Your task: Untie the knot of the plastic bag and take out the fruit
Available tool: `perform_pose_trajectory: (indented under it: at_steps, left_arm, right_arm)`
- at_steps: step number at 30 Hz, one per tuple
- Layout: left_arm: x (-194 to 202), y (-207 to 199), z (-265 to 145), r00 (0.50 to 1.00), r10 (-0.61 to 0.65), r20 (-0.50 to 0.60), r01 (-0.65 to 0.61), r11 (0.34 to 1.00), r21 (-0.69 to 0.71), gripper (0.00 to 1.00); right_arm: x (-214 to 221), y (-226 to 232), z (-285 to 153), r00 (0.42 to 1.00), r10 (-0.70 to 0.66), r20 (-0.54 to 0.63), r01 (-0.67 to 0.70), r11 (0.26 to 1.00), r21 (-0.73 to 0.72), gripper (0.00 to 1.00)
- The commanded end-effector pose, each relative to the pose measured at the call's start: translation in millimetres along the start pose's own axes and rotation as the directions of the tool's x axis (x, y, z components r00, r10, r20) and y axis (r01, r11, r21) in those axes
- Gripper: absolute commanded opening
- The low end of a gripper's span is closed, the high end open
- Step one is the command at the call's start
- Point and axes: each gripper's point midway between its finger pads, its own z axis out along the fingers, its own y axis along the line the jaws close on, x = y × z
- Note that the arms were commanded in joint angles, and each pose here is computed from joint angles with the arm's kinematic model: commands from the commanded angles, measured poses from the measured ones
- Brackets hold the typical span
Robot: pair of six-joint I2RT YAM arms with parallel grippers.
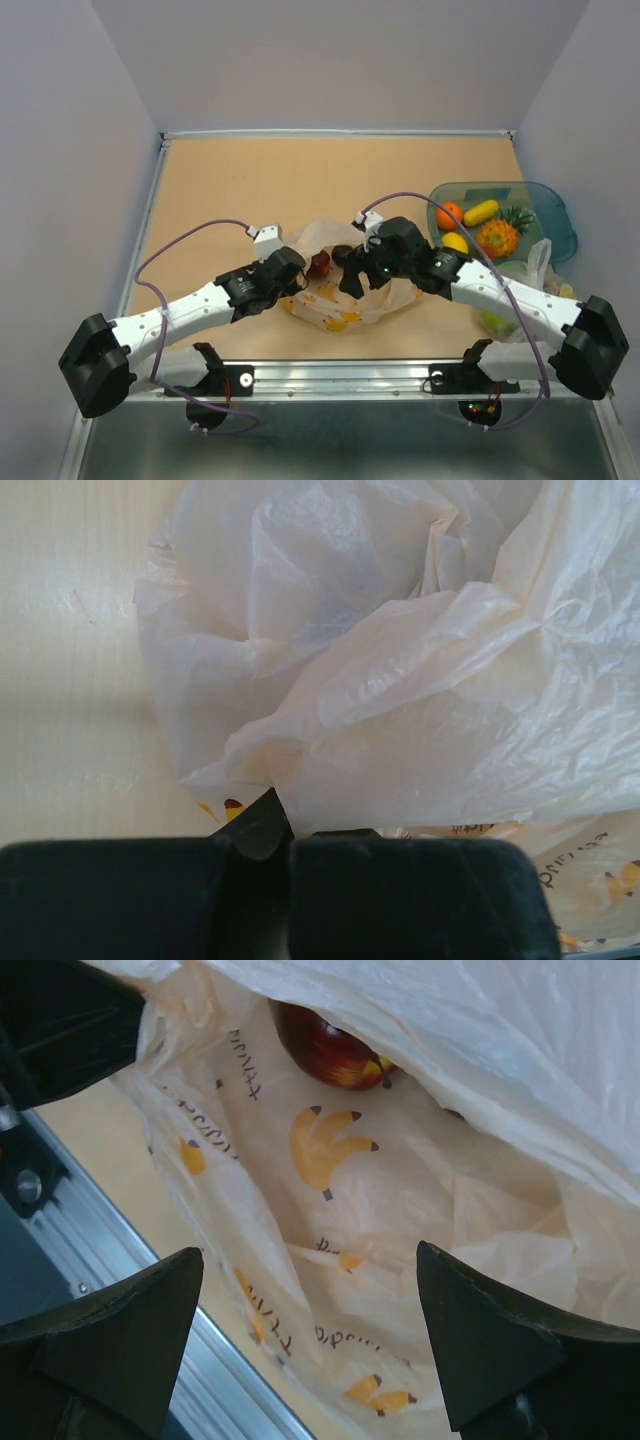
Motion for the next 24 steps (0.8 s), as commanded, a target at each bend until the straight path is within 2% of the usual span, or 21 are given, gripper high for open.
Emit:
perform_pose_trajectory:
  at_steps: [1,4,8,9,15,20,24]
  left_arm:
    - [-19,-2,-6,0.996,-0.055,0.067,0.054,0.998,0.013,0.00]
    - [-24,0,-10,0.996,-0.048,0.076,0.048,0.999,0.010,0.00]
    - [-26,2,-13,0.996,-0.043,0.082,0.042,0.999,0.015,0.00]
    - [-25,1,-14,0.996,-0.041,0.076,0.039,0.999,0.024,0.00]
    - [-24,-3,-16,0.998,-0.025,0.060,0.022,0.998,0.051,0.00]
    - [-26,-7,-20,0.998,0.001,0.056,-0.004,0.998,0.066,0.00]
    - [-26,-10,-21,0.999,0.010,0.049,-0.014,0.997,0.080,0.00]
  right_arm:
    - [-44,7,6,0.992,-0.072,0.100,0.066,0.996,0.064,0.91]
    - [-51,-10,18,0.990,-0.064,0.124,0.044,0.987,0.156,0.89]
    - [-61,-33,39,0.987,-0.065,0.144,0.023,0.961,0.276,0.75]
    - [-64,-35,42,0.987,-0.064,0.149,0.018,0.957,0.288,0.71]
    - [-82,-47,62,0.977,-0.050,0.208,-0.028,0.934,0.356,0.60]
    - [-85,-60,80,0.974,-0.042,0.223,-0.054,0.912,0.408,0.59]
    - [-84,-56,98,0.974,-0.042,0.223,-0.045,0.927,0.372,0.61]
